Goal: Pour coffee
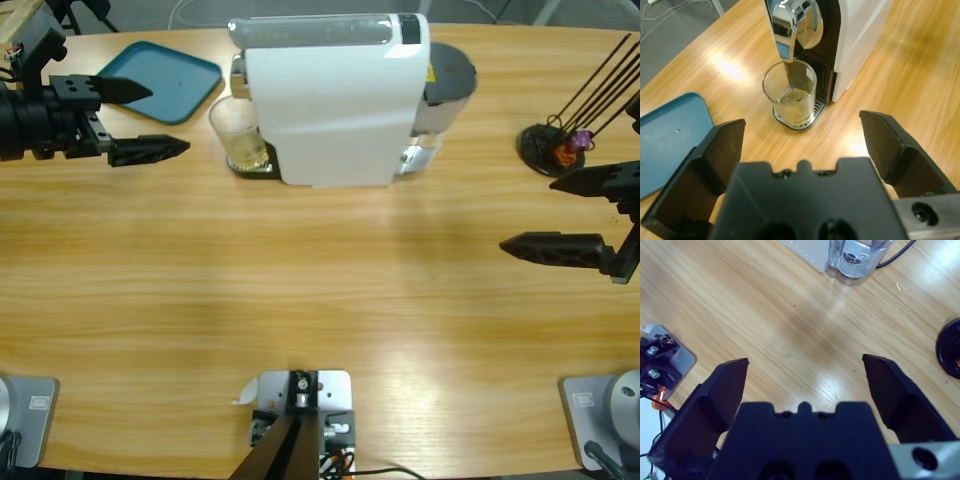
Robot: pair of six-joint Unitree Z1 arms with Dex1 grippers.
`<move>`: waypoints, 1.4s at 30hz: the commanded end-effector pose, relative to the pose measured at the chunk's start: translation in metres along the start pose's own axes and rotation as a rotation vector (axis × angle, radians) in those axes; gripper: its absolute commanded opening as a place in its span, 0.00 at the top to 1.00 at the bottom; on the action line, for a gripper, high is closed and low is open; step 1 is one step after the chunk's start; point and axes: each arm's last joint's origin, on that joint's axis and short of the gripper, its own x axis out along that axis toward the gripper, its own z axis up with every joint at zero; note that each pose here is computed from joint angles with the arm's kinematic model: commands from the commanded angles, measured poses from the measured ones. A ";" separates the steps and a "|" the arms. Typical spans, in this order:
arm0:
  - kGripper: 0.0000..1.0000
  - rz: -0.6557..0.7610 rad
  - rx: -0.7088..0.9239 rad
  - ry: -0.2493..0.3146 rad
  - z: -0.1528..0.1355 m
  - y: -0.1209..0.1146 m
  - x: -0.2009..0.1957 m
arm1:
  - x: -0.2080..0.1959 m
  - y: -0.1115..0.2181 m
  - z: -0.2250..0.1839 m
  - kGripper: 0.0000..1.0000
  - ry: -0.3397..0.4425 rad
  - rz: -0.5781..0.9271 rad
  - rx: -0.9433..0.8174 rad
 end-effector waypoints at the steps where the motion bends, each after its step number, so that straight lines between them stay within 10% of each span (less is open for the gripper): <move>1: 0.00 -0.010 -0.073 0.044 -0.016 0.000 -0.002 | 0.006 0.002 -0.002 0.00 0.031 0.022 -0.016; 24: 0.00 -0.278 0.157 0.012 -0.037 0.073 0.085 | 0.022 0.001 0.007 0.00 0.093 0.026 -0.006; 42: 0.00 -0.337 0.199 -0.019 -0.017 0.074 0.127 | 0.028 0.000 0.001 0.00 0.087 0.021 0.022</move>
